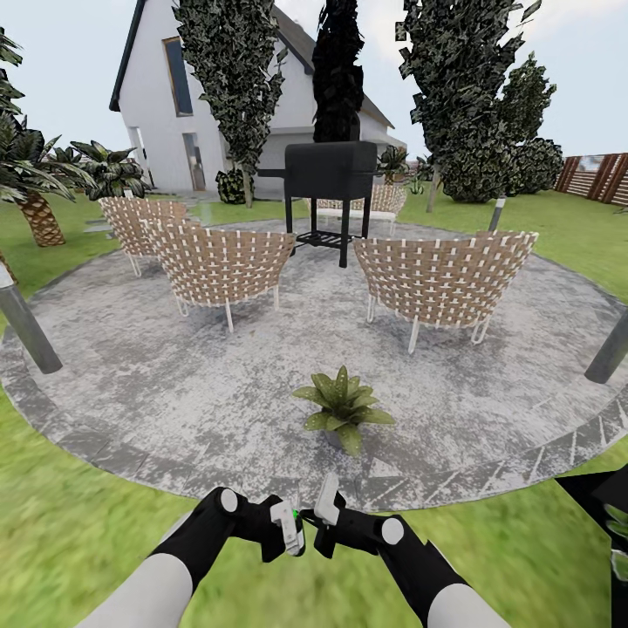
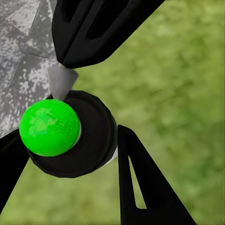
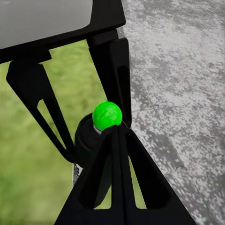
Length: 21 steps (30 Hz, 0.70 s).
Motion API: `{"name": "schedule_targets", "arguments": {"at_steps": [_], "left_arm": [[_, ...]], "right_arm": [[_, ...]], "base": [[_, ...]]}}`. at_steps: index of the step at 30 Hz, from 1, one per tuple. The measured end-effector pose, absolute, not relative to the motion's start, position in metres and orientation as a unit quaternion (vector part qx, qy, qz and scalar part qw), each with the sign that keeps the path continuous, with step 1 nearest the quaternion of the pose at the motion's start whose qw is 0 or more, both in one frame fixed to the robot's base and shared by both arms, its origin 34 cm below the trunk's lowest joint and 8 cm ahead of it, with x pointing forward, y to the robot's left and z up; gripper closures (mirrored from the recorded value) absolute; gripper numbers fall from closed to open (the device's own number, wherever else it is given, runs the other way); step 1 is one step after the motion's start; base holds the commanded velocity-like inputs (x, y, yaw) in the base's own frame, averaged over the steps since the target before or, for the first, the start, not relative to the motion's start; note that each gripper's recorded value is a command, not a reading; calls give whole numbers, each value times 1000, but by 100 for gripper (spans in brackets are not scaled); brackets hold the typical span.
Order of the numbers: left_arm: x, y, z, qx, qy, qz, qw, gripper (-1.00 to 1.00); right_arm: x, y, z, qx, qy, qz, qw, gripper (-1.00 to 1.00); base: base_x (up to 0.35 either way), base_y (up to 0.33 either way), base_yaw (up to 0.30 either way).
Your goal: Pick up the pesticide atomizer in the garden and spray insectifuge to fully cover both potted plants in the garden.
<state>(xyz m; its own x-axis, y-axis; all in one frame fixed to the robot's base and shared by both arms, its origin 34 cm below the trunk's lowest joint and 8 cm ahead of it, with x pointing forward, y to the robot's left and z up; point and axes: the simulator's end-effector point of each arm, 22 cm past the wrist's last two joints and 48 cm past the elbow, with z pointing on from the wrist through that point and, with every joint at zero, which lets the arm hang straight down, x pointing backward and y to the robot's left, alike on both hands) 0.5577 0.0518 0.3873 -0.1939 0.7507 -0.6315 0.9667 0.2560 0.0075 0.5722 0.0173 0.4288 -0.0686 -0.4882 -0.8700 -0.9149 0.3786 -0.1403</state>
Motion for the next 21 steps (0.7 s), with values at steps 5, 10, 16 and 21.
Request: {"name": "schedule_targets", "arguments": {"at_steps": [5, 10, 16, 21], "left_arm": [[558, 52, 387, 576, 746, -202, 268, 100], [558, 51, 388, 575, 745, -203, 269, 100], [558, 48, 390, 571, 746, -207, 273, 100], [560, 45, 393, 567, 744, -214, 282, 100]], "right_arm": [[572, 17, 429, -506, 693, 233, 458, 100], [572, 17, 429, -506, 693, 233, 458, 100], [572, 17, 429, -506, 693, 233, 458, 100], [572, 17, 429, -506, 693, 233, 458, 100]], "base": [[0, 0, 0], [0, 0, 0], [0, 0, 0], [0, 0, 0]]}}
